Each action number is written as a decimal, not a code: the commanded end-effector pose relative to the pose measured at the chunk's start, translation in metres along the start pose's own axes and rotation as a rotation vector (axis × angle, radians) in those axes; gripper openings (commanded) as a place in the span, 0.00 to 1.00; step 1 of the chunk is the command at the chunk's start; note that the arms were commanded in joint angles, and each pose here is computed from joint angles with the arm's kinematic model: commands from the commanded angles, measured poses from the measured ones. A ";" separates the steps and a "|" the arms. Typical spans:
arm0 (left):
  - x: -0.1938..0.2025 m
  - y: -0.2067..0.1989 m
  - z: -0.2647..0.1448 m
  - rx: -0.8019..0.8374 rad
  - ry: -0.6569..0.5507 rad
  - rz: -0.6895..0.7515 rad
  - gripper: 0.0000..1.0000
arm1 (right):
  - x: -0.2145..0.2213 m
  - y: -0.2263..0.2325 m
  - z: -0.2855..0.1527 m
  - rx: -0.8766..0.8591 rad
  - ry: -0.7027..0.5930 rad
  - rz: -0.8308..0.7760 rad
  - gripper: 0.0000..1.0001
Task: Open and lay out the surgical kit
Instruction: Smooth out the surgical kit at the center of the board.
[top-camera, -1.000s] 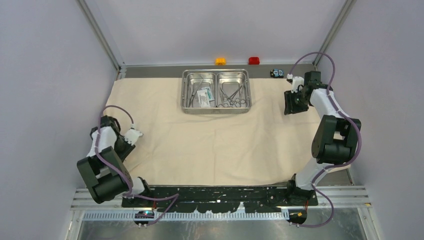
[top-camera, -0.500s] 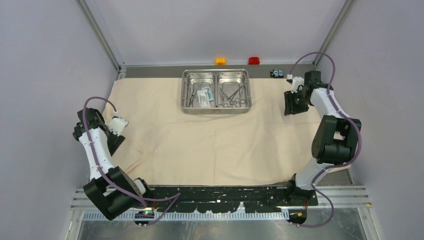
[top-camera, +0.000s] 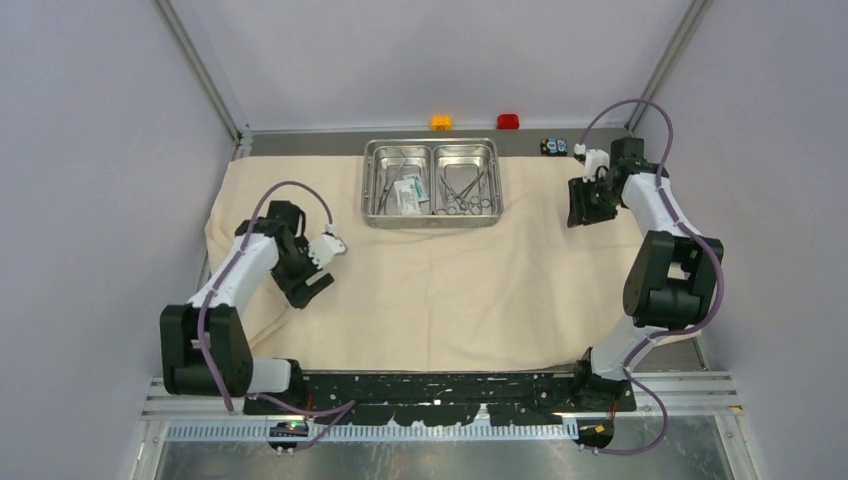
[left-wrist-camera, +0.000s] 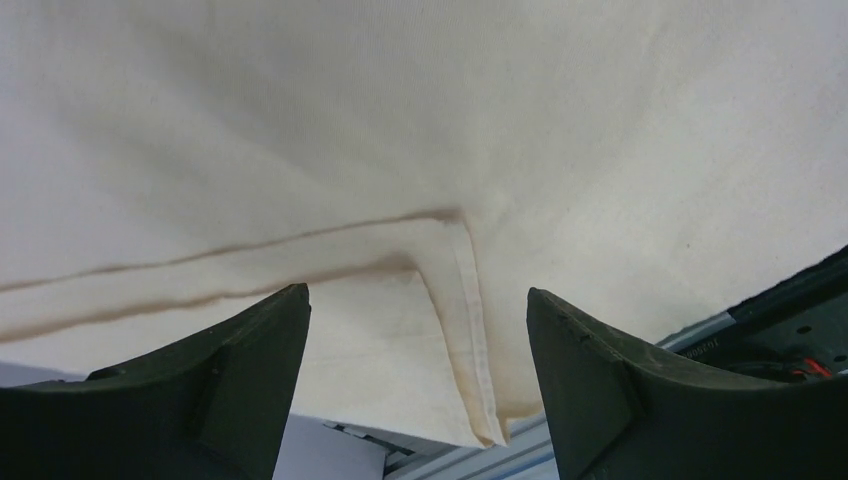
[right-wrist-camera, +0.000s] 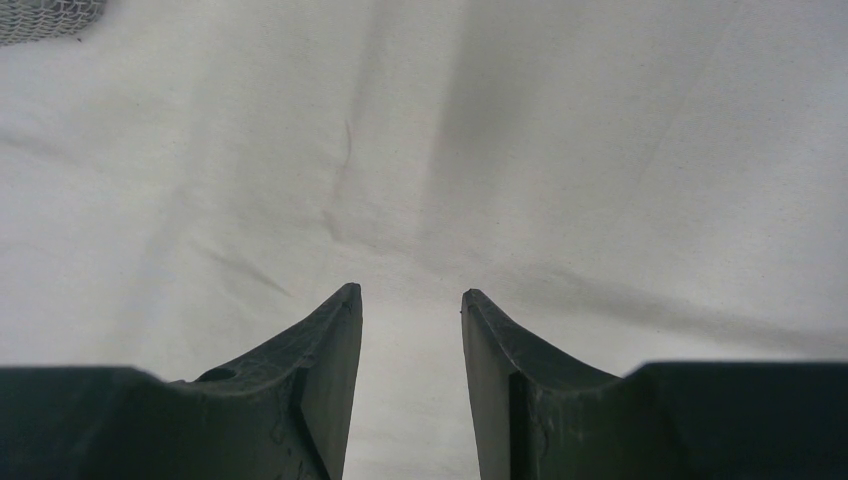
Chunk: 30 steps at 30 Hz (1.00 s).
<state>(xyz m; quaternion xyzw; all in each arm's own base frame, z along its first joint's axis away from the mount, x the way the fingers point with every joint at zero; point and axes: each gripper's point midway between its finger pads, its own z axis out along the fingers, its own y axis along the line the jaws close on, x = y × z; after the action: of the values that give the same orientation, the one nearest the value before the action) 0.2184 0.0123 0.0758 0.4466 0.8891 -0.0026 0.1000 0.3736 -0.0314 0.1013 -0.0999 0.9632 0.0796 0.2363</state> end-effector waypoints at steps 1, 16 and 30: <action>-0.025 0.016 0.019 -0.031 -0.011 0.011 0.81 | -0.002 0.006 -0.008 -0.010 -0.034 -0.012 0.46; 0.011 0.014 0.062 -0.030 0.177 0.083 0.64 | 0.013 0.008 -0.003 -0.020 -0.005 -0.022 0.46; 0.071 0.020 0.053 0.014 0.252 -0.039 0.21 | 0.012 0.008 -0.012 0.000 -0.012 -0.032 0.45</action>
<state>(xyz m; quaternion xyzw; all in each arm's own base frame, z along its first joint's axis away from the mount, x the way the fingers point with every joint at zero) 0.2240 0.0445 0.0142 0.4400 0.8971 0.0312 0.0251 0.3523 -0.0274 0.0878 -0.1042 0.9671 0.0860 0.2154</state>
